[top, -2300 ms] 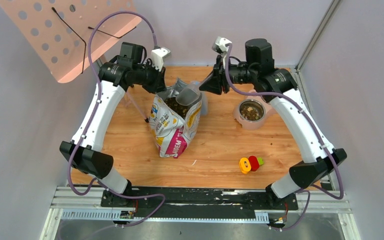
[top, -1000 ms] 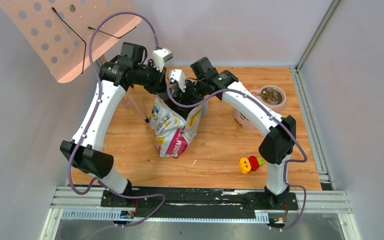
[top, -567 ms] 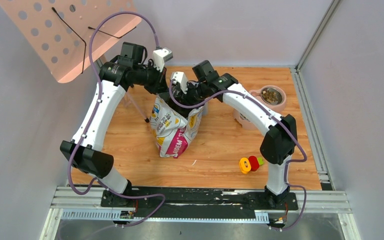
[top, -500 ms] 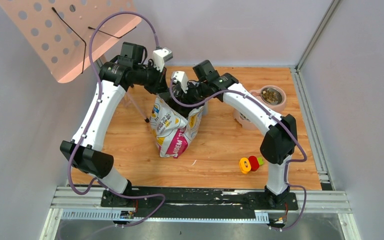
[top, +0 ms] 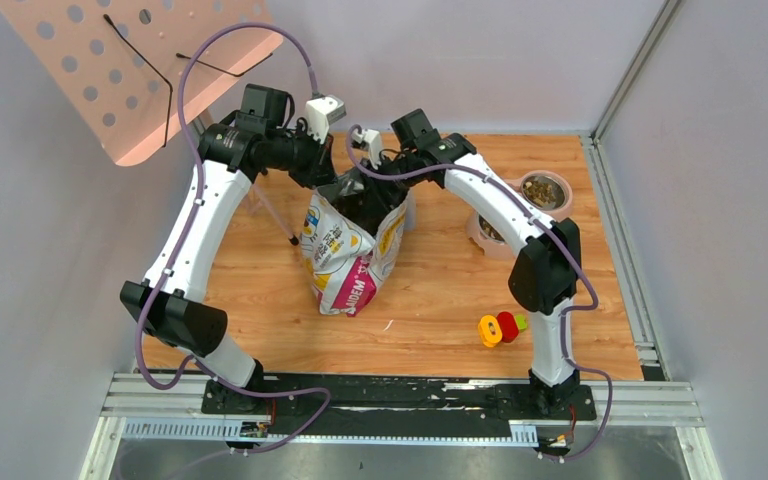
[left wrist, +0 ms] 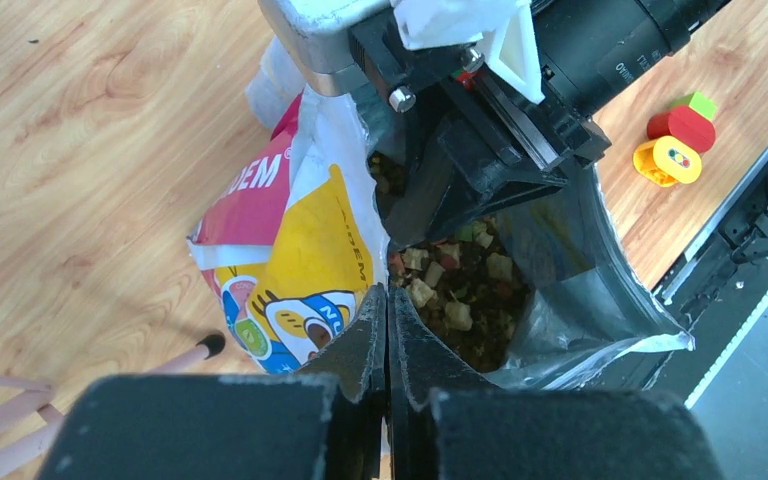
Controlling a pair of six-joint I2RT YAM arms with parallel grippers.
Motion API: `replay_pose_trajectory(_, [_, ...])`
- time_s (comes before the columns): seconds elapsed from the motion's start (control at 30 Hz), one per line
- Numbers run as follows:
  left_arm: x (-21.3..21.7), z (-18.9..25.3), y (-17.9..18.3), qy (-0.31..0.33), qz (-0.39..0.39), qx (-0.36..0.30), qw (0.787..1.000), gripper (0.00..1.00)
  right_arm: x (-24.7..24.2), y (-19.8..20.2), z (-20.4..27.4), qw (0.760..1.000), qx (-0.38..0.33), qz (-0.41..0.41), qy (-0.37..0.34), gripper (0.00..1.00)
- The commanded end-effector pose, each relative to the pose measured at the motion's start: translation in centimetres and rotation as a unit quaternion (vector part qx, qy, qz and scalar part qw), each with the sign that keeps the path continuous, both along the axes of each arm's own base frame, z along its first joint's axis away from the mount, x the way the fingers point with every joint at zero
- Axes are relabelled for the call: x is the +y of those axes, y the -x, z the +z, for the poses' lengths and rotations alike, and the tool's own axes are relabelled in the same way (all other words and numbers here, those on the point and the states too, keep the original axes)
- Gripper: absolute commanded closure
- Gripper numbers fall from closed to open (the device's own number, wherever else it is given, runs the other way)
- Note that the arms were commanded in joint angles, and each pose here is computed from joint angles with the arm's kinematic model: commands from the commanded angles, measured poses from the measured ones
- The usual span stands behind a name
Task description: Serve the pet food
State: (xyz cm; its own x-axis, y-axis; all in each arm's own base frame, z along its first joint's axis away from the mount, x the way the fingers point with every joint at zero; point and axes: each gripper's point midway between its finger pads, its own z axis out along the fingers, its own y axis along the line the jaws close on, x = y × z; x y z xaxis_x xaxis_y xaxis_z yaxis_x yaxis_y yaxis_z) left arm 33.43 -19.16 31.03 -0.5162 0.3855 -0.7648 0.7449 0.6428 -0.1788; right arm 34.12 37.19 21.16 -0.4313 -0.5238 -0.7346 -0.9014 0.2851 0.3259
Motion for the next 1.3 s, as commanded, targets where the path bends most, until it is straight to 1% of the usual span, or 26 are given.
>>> replay_pose_trajectory(0.0, [-0.6,2.4,0.0,0.020,-0.017,-0.040,0.999,1.00,0.7,4.2,2.4,0.992,0.121,0.011,-0.031,1.00])
replay_pose_trajectory(0.2, [-0.4,2.7,0.0,0.018,-0.012,-0.047,0.999,1.00,0.8,3.6,6.3,0.987,0.142,-0.038,-0.071,1.00])
replay_pose_trajectory(0.37, [-0.3,2.2,-0.1,0.012,-0.012,-0.044,0.999,1.00,0.8,3.9,8.1,0.984,0.149,-0.048,-0.089,1.00])
replay_pose_trajectory(0.5, [-0.5,1.9,-0.2,0.011,-0.015,-0.040,0.999,1.00,0.8,2.9,9.7,0.982,0.137,-0.069,-0.108,1.00])
replay_pose_trajectory(0.63, [-0.4,1.8,-0.1,0.008,-0.018,-0.041,0.999,1.00,0.3,1.8,11.5,0.975,0.154,-0.086,-0.138,1.00])
replay_pose_trajectory(0.83, [-0.4,1.7,-0.3,0.004,-0.018,-0.041,0.999,1.00,-1.4,0.1,12.2,0.959,0.205,-0.104,-0.166,1.00])
replay_pose_trajectory(1.0, [-0.2,1.5,-0.4,-0.002,-0.018,-0.043,0.999,1.00,-2.8,-1.1,12.7,0.949,0.227,-0.120,-0.183,1.00])
replay_pose_trajectory(1.27, [-0.7,2.0,-0.6,0.006,-0.023,-0.043,0.999,1.00,-3.6,-2.0,12.9,0.943,0.237,-0.135,-0.192,1.00])
